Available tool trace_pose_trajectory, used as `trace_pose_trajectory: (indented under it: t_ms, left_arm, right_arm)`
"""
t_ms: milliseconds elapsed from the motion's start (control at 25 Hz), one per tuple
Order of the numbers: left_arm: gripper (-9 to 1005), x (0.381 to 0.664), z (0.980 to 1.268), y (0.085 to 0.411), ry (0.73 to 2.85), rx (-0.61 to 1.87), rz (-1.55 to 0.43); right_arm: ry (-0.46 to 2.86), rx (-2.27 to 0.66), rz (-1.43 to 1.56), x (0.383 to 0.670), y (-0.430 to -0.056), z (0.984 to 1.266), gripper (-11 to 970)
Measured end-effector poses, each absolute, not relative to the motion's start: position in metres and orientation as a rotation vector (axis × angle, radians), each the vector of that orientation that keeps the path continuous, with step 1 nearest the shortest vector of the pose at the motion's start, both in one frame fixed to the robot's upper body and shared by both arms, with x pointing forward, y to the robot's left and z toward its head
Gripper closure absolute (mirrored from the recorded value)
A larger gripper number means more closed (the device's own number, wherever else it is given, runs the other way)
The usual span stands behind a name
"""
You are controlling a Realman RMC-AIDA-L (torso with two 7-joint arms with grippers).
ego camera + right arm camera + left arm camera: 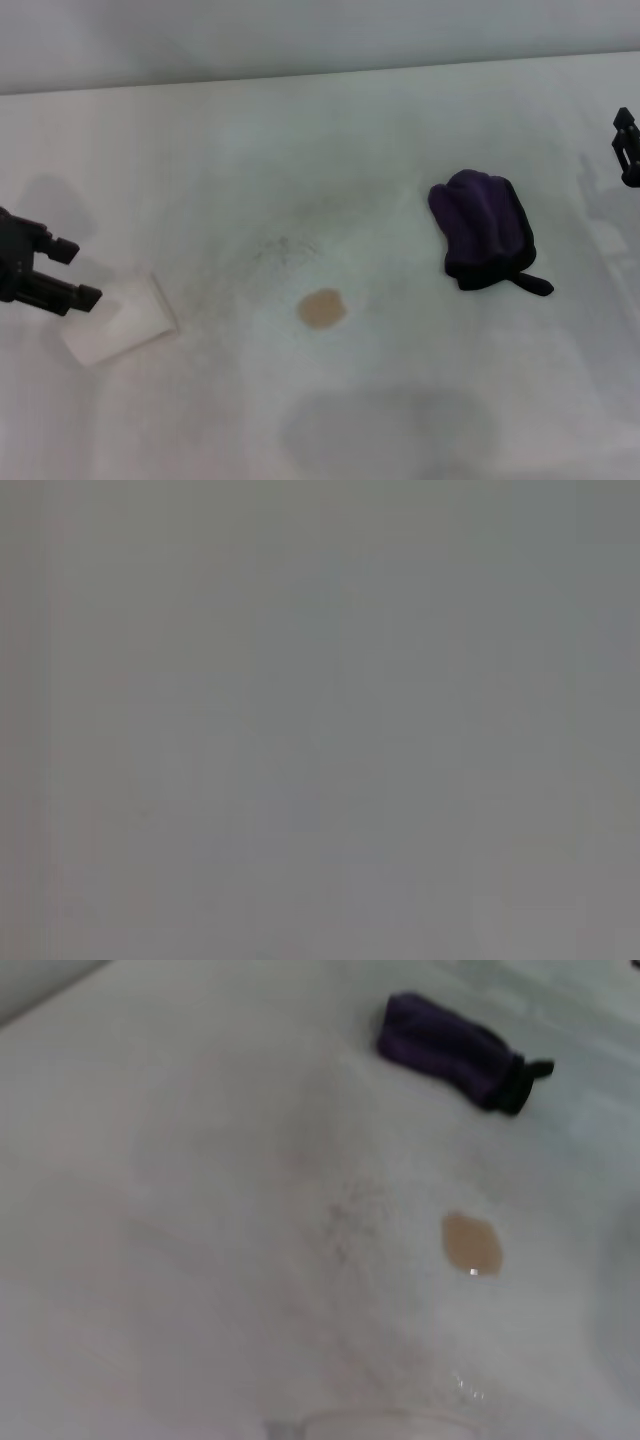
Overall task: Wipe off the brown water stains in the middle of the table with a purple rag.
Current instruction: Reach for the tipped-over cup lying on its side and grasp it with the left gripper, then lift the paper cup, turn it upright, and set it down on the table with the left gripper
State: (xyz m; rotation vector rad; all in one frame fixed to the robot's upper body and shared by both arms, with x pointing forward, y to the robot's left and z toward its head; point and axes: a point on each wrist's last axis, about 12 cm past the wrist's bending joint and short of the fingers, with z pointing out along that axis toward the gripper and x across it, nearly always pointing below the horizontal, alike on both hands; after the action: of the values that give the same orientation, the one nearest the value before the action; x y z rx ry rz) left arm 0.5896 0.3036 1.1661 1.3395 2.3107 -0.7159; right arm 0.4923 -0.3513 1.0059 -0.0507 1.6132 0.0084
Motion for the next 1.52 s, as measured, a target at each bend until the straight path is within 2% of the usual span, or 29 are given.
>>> trace_pose_trajectory:
  t_ms: [640, 920, 1200, 1520]
  left_arm:
    - [198, 0.596, 1.130, 0.278, 2.393, 1.484, -0.600]
    - [198, 0.601, 1.119, 0.271, 2.392, 1.500, -0.559]
    - [197, 0.602, 1.097, 0.250, 2.354, 1.600, -0.557]
    - [197, 0.607, 1.095, 0.242, 2.326, 1.618, -0.532]
  right_arm:
    - [1.606, -0.042, 0.005, 0.483, -0.354, 1.004, 499]
    - [1.607, -0.042, 0.003, 0.482, -0.355, 1.004, 499]
    - [1.609, -0.036, -0.004, 0.483, -0.357, 1.004, 499]
    - [1.619, -0.030, -0.016, 0.482, -0.359, 1.003, 500]
